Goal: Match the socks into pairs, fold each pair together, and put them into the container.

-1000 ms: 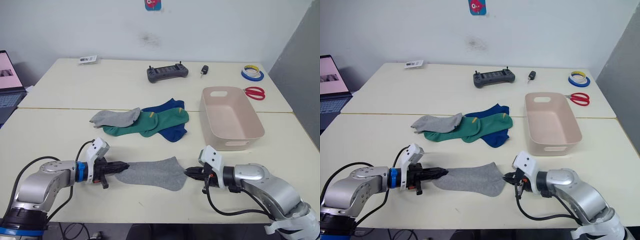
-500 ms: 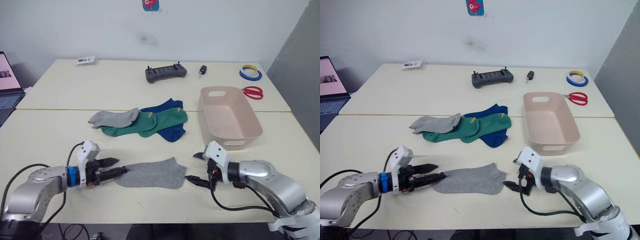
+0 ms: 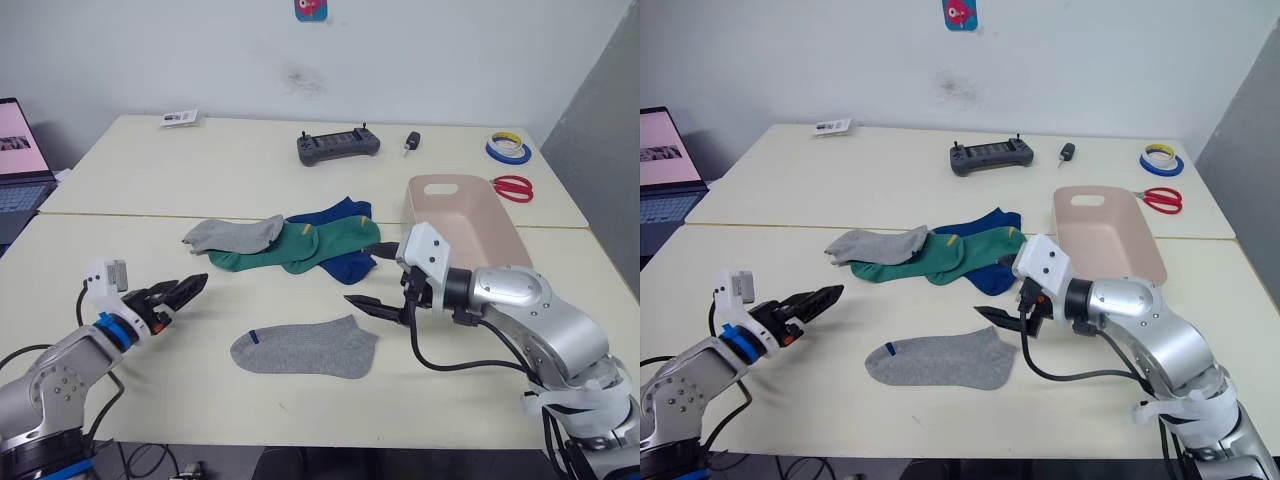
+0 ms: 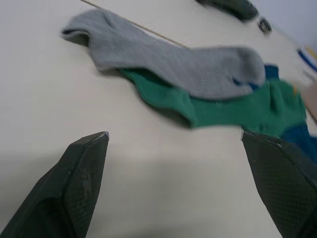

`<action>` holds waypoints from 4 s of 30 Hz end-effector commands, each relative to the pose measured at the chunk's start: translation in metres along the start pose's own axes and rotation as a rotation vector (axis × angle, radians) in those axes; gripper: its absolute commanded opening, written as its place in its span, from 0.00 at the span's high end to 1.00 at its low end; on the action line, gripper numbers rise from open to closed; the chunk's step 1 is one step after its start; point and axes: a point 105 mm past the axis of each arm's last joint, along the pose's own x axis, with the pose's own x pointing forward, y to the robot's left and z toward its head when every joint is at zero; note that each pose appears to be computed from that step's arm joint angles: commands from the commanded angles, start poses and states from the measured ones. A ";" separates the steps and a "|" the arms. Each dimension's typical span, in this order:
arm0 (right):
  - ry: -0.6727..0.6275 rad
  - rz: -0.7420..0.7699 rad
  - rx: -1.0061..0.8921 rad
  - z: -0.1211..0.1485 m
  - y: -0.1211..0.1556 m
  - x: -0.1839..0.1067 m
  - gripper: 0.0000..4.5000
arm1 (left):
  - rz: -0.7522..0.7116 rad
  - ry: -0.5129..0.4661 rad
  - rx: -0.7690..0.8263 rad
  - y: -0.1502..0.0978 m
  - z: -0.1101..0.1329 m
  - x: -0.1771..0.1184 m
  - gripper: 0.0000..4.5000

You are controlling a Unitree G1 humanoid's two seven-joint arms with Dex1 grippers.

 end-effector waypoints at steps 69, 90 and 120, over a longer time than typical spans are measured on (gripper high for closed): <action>-0.011 0.002 0.004 0.006 0.009 0.000 0.00 | -0.145 -0.296 0.651 -0.093 0.100 0.030 0.99; 0.166 -0.064 -0.005 -0.027 -0.001 -0.044 0.00 | -0.662 0.320 0.675 -0.179 -0.099 0.056 0.99; 0.262 0.030 -0.550 -0.062 0.001 -0.021 0.00 | -0.744 0.204 1.030 -0.094 -0.010 0.003 0.01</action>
